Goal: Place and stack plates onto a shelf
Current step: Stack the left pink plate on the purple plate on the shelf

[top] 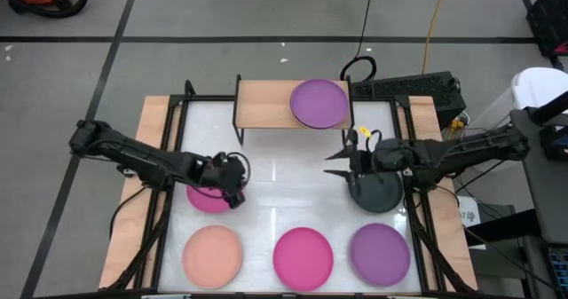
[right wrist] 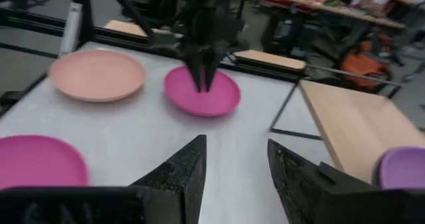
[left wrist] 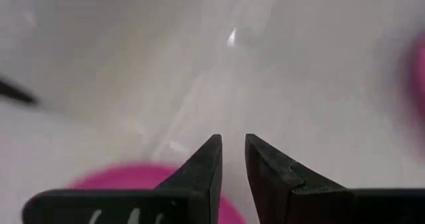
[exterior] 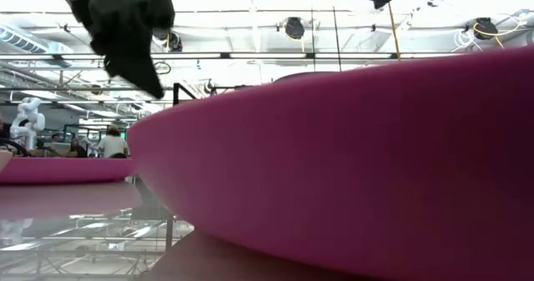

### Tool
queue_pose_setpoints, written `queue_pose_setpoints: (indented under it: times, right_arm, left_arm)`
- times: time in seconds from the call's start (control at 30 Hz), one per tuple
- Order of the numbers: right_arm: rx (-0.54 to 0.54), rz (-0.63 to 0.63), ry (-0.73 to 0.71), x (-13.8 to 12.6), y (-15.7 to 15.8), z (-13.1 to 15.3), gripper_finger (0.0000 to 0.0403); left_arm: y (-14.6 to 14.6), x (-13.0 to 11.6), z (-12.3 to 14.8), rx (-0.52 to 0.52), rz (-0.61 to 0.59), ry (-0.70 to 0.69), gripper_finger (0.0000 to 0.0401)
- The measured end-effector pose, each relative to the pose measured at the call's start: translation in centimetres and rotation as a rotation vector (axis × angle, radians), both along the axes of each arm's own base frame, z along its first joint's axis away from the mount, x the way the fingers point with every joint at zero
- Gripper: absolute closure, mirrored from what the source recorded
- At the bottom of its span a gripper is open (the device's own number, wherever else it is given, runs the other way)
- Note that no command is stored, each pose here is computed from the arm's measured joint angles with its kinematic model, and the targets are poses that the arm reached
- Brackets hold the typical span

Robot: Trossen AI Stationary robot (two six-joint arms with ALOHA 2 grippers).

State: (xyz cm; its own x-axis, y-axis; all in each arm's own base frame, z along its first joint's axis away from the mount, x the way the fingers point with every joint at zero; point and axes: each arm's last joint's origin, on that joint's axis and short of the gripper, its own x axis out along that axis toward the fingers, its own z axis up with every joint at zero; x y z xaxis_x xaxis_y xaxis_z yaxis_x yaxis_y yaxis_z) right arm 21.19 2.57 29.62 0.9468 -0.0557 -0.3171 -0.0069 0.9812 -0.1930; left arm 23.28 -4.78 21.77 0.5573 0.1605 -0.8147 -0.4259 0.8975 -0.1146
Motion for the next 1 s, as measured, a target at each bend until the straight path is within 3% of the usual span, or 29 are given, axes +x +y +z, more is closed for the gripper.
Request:
queue_pose_setpoints:
  times: [0.23,0.4,0.6,0.87,1.0]
  right_arm:
    - [-0.021,-0.034,-0.048,-0.1,0.9,-1.3,0.0259]
    - [-0.020,-0.030,-0.060,-0.1,1.0,-1.4,0.0259]
    - [-0.020,-0.030,-0.064,-0.1,1.0,-1.4,0.0259]
    - [-0.015,-0.032,-0.064,-0.1,1.0,-1.4,0.0259]
    - [-0.011,-0.033,-0.062,-0.1,1.0,-1.4,0.0259]
  left_arm:
    - [-0.5,0.4,-3.8,-0.112,0.196,0.230,0.0329]
    - [-1.0,0.9,-5.3,-0.171,0.222,0.291,0.0329]
    - [-1.3,1.3,-5.1,-0.175,0.222,0.301,0.0329]
    - [-1.8,2.8,-2.2,-0.142,0.178,0.251,0.0329]
    - [-2.3,2.7,-2.0,-0.134,0.179,0.242,0.0329]
